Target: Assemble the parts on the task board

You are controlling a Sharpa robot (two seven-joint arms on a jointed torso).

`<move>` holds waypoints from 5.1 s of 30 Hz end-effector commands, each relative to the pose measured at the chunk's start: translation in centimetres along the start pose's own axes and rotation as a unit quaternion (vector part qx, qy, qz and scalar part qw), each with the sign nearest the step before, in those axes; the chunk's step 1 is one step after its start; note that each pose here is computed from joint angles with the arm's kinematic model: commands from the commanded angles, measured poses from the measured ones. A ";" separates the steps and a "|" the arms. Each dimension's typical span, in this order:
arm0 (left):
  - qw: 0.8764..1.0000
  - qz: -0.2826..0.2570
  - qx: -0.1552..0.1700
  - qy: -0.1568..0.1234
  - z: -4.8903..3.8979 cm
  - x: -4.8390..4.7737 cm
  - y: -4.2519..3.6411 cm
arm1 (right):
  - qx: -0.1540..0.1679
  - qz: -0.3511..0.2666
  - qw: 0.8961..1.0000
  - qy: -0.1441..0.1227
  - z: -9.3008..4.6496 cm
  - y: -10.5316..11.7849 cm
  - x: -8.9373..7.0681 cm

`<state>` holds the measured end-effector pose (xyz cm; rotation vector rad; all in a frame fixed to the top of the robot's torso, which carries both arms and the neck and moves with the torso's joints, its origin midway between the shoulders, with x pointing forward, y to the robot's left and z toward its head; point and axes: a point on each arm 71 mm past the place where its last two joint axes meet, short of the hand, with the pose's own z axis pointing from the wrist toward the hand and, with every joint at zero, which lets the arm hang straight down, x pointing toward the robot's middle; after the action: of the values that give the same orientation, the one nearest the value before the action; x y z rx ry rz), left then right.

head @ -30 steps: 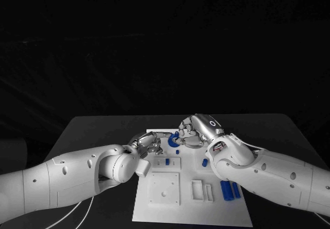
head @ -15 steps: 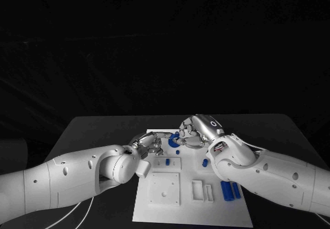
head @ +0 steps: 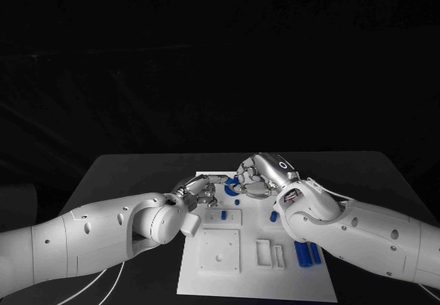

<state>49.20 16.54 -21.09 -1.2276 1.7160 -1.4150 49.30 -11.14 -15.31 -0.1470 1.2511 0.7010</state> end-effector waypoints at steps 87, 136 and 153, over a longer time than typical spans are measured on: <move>0.999 0.026 0.002 0.047 -0.15 0.45 0.35 | 0.011 -0.003 1.000 -0.002 0.4 -1.2 -0.6; 0.998 0.035 -0.002 0.048 -0.28 0.14 0.49 | 0.023 -0.006 1.000 -0.010 0.9 -2.0 -1.2; 0.980 0.194 -0.040 -0.018 -0.36 -2.51 -0.37 | 0.097 0.165 0.981 -0.013 -0.2 -7.5 -3.7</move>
<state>49.77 18.70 -21.06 -0.9693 1.8548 -1.2048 52.56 -18.17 -14.08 0.1059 1.3026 0.7340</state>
